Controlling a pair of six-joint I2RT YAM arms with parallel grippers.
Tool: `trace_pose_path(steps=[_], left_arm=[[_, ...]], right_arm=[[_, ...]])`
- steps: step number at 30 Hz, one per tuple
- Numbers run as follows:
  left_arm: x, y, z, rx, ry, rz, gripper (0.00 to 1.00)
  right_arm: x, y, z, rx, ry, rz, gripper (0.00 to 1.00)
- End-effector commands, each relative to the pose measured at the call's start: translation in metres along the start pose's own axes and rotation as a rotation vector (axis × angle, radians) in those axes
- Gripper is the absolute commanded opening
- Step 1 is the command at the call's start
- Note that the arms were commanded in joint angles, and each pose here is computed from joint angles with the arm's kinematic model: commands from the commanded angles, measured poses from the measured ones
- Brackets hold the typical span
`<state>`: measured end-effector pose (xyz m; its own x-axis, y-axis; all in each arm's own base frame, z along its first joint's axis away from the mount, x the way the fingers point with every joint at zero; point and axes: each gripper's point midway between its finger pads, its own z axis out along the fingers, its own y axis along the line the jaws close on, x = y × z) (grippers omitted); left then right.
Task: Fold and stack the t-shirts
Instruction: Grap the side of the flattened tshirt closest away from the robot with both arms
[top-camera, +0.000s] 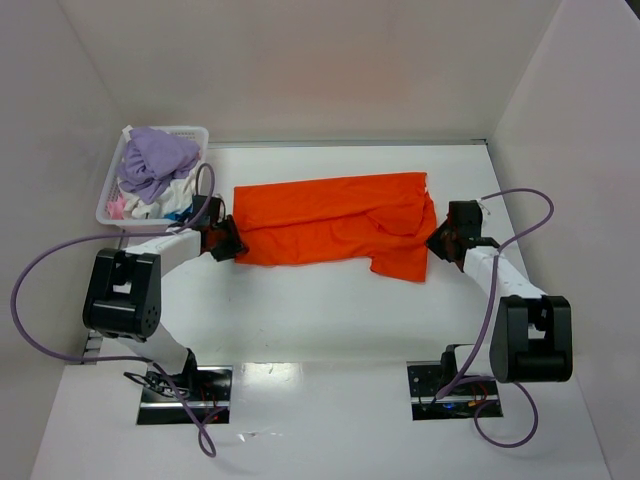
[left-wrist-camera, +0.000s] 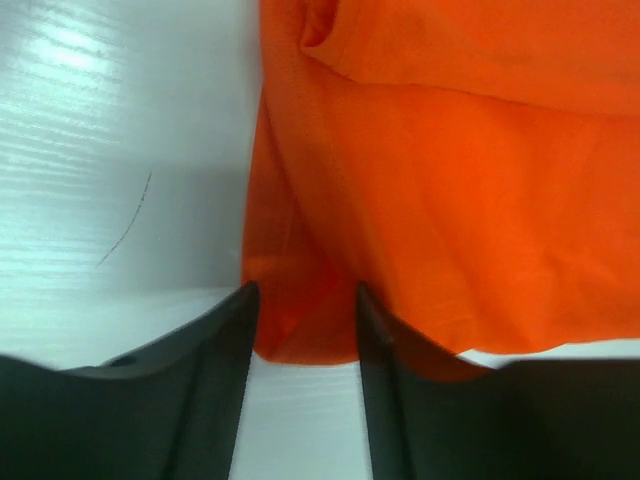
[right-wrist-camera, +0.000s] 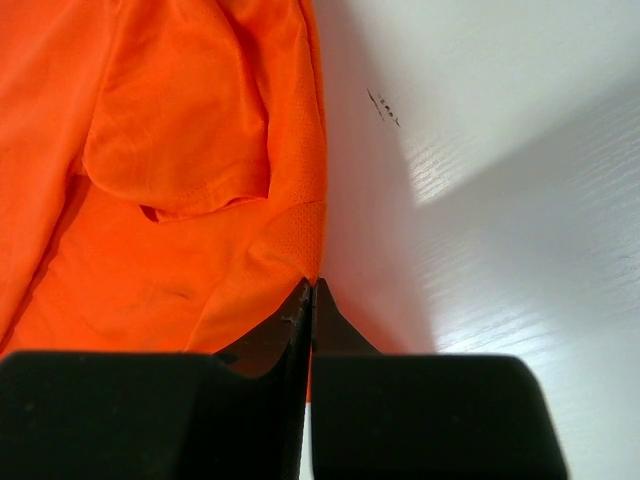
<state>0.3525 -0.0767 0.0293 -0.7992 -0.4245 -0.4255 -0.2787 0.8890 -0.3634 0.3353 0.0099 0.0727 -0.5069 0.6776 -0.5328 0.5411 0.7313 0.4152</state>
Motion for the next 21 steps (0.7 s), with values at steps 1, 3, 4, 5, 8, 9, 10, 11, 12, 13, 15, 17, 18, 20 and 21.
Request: trace_pose_path(steps=[1, 3, 4, 5, 8, 9, 10, 11, 12, 13, 15, 17, 18, 20, 21], left_arm=[[-0.013, -0.006, -0.008, 0.002, -0.039, 0.006, 0.54], [-0.013, -0.005, -0.008, 0.002, -0.039, 0.006, 0.59], [-0.013, -0.005, -0.008, 0.002, -0.039, 0.006, 0.59], [-0.013, -0.005, -0.008, 0.002, -0.039, 0.006, 0.6], [-0.011, -0.004, -0.008, -0.002, -0.031, 0.005, 0.6], [-0.007, -0.002, -0.008, -0.007, -0.023, 0.004, 0.6], [-0.009, -0.004, -0.013, -0.001, -0.032, -0.006, 0.6], [-0.009, -0.002, -0.015, -0.009, -0.044, -0.005, 0.6], [-0.016, -0.008, -0.025, 0.01, -0.075, -0.001, 0.6], [-0.017, -0.007, -0.029, 0.004, -0.083, -0.001, 0.6], [-0.022, -0.012, -0.04, 0.019, -0.107, -0.008, 0.6], [-0.019, -0.012, -0.041, 0.028, -0.102, -0.007, 0.61], [-0.019, -0.012, -0.041, 0.028, -0.102, -0.007, 0.61], [-0.017, -0.011, -0.042, 0.023, -0.094, -0.008, 0.61], [-0.014, -0.011, -0.039, 0.027, -0.08, -0.009, 0.61]], right_arm=[[-0.003, -0.006, -0.001, 0.015, -0.019, -0.008, 0.0], [-0.003, -0.006, -0.001, 0.015, -0.019, -0.008, 0.0], [-0.001, -0.008, -0.002, 0.016, -0.018, -0.008, 0.0], [-0.001, -0.008, -0.002, 0.016, -0.018, -0.008, 0.0], [-0.001, -0.008, -0.002, 0.016, -0.018, -0.008, 0.0], [-0.001, -0.008, -0.002, 0.016, -0.018, -0.008, 0.0], [-0.001, -0.008, -0.002, 0.016, -0.018, -0.008, 0.0], [-0.001, -0.008, -0.002, 0.016, -0.018, -0.008, 0.0], [-0.001, -0.008, -0.002, 0.016, -0.018, -0.008, 0.0], [-0.001, -0.008, -0.002, 0.016, -0.018, -0.008, 0.0], [-0.001, -0.008, -0.002, 0.016, -0.018, -0.008, 0.0], [0.0, -0.006, -0.002, 0.009, -0.012, -0.008, 0.0], [-0.001, -0.005, -0.002, 0.003, -0.019, -0.007, 0.0], [-0.001, -0.005, -0.002, 0.003, -0.019, -0.007, 0.0], [-0.001, -0.005, -0.002, 0.003, -0.019, -0.007, 0.0]])
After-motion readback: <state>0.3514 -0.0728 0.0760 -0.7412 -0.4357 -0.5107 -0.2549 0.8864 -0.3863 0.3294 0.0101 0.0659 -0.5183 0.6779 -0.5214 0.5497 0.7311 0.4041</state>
